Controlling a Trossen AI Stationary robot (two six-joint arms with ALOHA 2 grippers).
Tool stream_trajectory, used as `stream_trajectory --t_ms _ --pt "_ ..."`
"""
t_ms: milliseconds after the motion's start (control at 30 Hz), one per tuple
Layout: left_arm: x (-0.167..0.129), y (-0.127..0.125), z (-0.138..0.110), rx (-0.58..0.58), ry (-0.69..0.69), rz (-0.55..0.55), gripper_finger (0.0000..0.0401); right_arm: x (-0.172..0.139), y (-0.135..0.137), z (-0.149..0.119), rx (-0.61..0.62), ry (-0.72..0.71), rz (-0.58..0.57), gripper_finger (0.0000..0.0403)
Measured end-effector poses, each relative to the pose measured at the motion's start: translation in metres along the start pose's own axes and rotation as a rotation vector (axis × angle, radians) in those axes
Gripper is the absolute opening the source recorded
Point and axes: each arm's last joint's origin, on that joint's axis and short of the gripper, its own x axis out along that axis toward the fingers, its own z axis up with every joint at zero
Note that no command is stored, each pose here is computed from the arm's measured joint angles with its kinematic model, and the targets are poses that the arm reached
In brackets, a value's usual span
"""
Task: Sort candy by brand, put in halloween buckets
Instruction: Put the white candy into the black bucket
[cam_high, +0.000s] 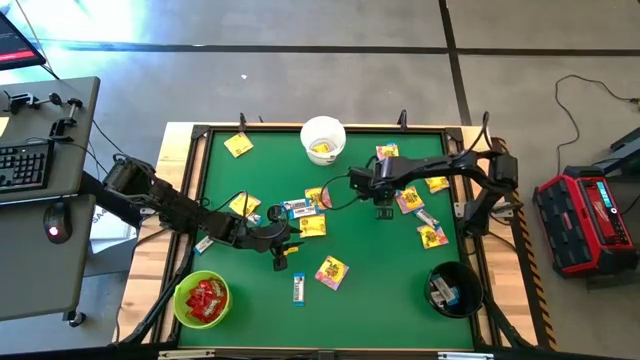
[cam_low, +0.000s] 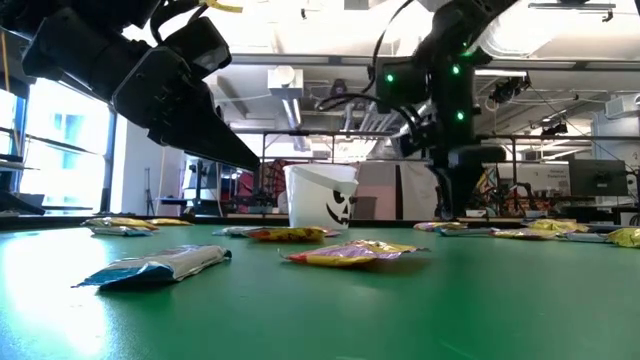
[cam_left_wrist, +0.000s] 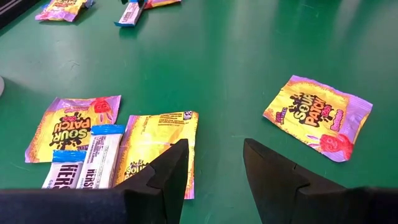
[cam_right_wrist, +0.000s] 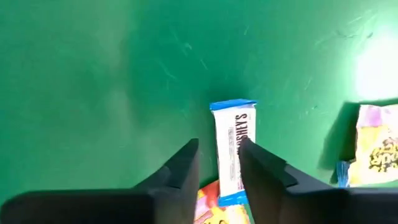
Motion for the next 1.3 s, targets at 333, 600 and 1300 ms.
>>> stream_trajectory --t_ms 333,600,1300 --pt "0.000 0.000 0.000 0.000 0.000 0.000 0.0147 0.029 0.004 -0.012 -0.060 -0.010 -0.039 0.0115" --pt "0.000 0.000 0.000 0.000 0.000 0.000 0.0147 0.032 0.003 -0.012 -0.051 -0.034 -0.052 0.0016" --pt "0.000 0.000 0.000 -0.007 0.000 0.000 0.0147 -0.011 0.040 0.015 -0.102 -0.122 0.014 0.0000"
